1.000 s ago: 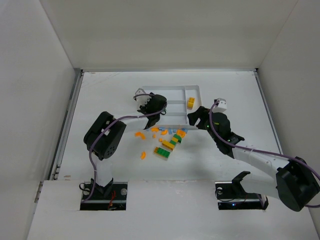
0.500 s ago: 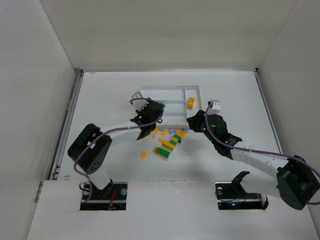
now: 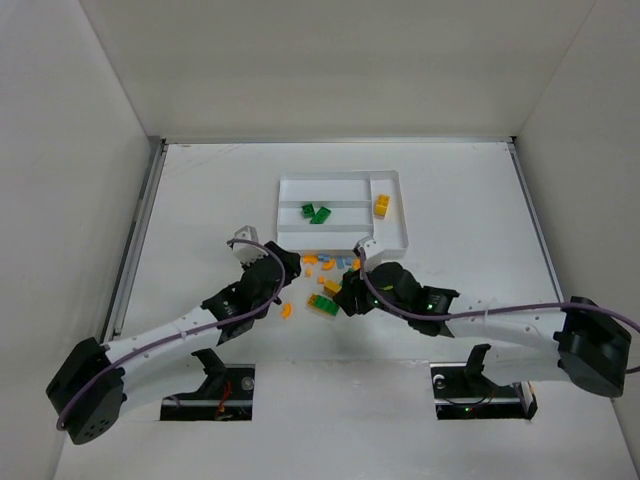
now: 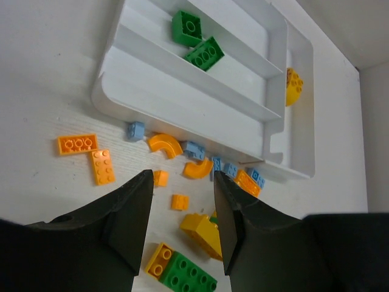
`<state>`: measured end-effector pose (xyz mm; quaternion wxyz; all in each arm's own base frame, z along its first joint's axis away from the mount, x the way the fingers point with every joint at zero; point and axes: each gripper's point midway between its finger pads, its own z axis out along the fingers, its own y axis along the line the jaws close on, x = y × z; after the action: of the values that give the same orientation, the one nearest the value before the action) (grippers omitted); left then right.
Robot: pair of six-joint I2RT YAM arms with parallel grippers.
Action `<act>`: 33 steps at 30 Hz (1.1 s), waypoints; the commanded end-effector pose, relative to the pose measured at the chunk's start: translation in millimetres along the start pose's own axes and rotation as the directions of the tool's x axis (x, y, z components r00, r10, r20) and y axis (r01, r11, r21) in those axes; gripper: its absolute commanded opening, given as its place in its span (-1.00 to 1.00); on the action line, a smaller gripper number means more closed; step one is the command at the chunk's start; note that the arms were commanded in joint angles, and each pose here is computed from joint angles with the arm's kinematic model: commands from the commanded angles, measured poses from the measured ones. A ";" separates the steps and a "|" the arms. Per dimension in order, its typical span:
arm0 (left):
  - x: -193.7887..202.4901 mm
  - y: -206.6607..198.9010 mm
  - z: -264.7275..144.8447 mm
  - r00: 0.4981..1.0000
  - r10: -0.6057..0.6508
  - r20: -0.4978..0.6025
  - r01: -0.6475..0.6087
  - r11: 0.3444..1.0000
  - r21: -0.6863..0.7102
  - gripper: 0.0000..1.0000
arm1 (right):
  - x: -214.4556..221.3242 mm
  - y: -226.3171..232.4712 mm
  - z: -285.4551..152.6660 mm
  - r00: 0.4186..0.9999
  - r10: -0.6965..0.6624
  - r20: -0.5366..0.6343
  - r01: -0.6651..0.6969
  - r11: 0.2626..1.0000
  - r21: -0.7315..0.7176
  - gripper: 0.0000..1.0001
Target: Sort the legos into containers by color
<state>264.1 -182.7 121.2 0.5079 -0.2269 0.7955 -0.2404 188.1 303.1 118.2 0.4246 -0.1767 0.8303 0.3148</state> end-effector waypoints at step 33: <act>31.9 13.9 -37.8 0.977 0.042 -0.207 -0.021 0.995 0.101 -0.17 | 45.8 8.7 50.8 0.915 -0.281 -0.290 0.277 0.959 -0.056 0.18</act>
<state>214.1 -182.1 97.3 0.4320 -0.1668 0.8389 -0.2861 183.1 328.1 47.6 0.3167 -0.3335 0.8603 0.2200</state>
